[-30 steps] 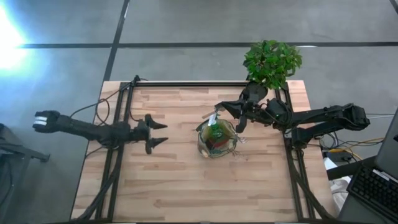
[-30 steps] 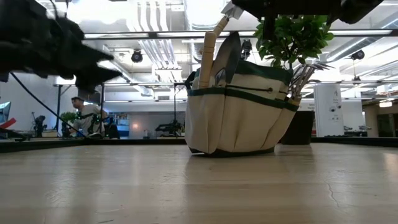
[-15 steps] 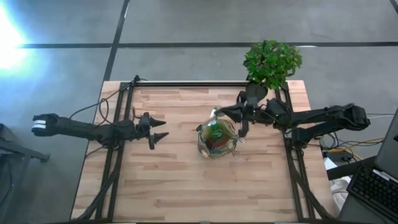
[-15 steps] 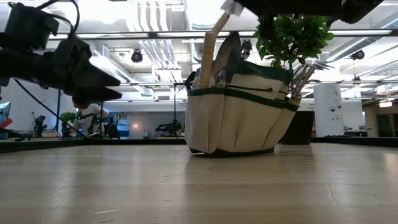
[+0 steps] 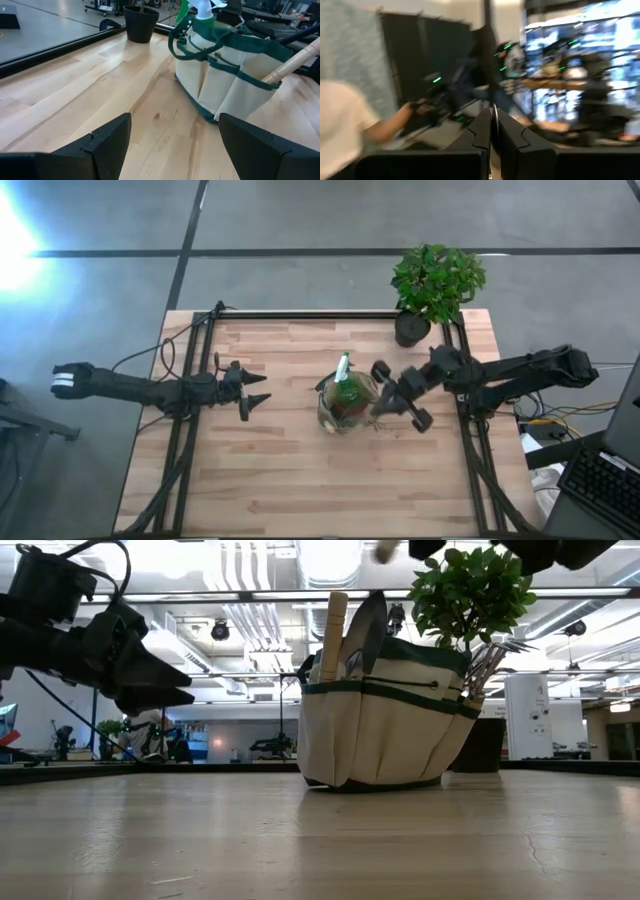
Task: Pick & Place Garden tools in Gardening bag
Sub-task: Put the brown trowel into the green gardening bag
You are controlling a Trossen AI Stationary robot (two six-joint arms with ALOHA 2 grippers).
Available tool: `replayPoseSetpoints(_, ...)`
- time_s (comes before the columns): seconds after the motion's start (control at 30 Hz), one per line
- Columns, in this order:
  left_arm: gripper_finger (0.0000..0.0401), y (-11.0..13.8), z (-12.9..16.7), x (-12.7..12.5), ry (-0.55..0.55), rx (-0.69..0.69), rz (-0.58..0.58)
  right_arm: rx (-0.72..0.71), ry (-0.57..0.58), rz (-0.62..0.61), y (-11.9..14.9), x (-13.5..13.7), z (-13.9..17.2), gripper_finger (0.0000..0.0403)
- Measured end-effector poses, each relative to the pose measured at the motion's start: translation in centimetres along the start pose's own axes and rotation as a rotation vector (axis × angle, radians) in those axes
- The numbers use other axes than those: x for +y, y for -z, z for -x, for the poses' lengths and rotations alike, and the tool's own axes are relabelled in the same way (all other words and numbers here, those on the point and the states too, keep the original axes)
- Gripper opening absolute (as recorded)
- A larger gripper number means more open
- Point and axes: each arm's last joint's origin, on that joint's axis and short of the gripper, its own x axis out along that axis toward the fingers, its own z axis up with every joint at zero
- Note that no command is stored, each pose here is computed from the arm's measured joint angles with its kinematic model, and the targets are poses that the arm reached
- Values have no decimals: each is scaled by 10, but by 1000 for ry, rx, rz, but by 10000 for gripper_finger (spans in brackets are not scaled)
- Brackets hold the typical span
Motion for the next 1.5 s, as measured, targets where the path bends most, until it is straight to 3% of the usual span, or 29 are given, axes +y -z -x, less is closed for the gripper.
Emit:
replayPoseSetpoints(0.23,303,0,0,0,-1,3,0,154,-116,22,16,35,-10,8)
replayPoseSetpoints(0.43,303,0,0,0,-1,3,0,242,55,118,27,53,-15,8)
replayPoseSetpoints(0.63,303,0,0,0,-1,3,0,328,233,135,39,49,-18,8)
replayPoseSetpoints(1.5,303,1,0,0,-1,4,0,416,297,219,49,45,-17,8)
